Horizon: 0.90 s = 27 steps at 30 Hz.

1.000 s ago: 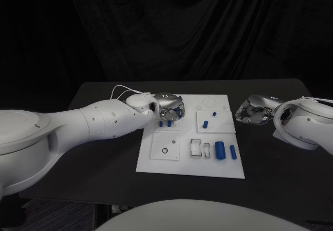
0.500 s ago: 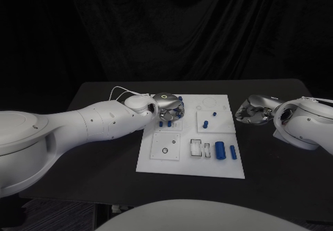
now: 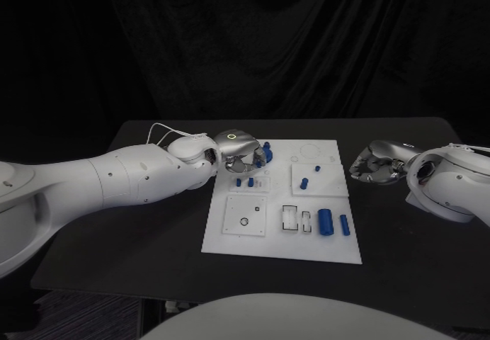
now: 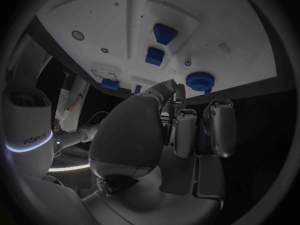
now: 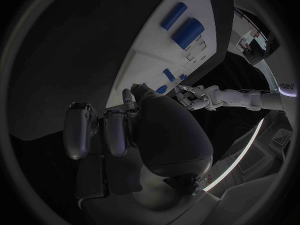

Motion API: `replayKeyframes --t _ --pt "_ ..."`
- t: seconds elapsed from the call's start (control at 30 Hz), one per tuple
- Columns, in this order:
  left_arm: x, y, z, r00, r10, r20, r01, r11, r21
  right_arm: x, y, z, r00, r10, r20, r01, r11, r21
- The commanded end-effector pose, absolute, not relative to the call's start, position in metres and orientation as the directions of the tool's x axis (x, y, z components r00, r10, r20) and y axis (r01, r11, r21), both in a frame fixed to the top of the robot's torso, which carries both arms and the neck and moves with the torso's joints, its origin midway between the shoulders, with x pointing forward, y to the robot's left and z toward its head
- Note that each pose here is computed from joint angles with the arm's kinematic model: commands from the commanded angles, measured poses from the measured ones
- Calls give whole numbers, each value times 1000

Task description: Assemble the parts on the task board

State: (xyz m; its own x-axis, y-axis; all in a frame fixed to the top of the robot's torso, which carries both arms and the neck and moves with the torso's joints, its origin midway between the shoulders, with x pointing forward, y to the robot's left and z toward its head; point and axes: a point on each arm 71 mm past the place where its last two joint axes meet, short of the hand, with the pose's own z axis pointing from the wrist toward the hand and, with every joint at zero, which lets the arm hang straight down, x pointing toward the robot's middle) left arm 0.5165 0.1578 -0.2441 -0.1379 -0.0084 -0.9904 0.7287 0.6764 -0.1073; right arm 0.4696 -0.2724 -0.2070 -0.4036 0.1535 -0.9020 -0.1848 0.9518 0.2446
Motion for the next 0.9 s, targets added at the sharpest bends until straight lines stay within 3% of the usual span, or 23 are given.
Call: replayKeyframes --t 0.03,0.37,0.9 --pt "514 162 -237 -126 -22 -992 725 681 -107 469 -274 -208 -409 149 -900 -178 955 239" --pt "512 178 -239 -161 2 -987 696 709 -112 468 -276 -209 -414 147 -898 -172 956 236" --pt "515 182 -255 -198 26 -980 670 734 -115 467 -278 -211 -419 147 -896 -170 957 237"
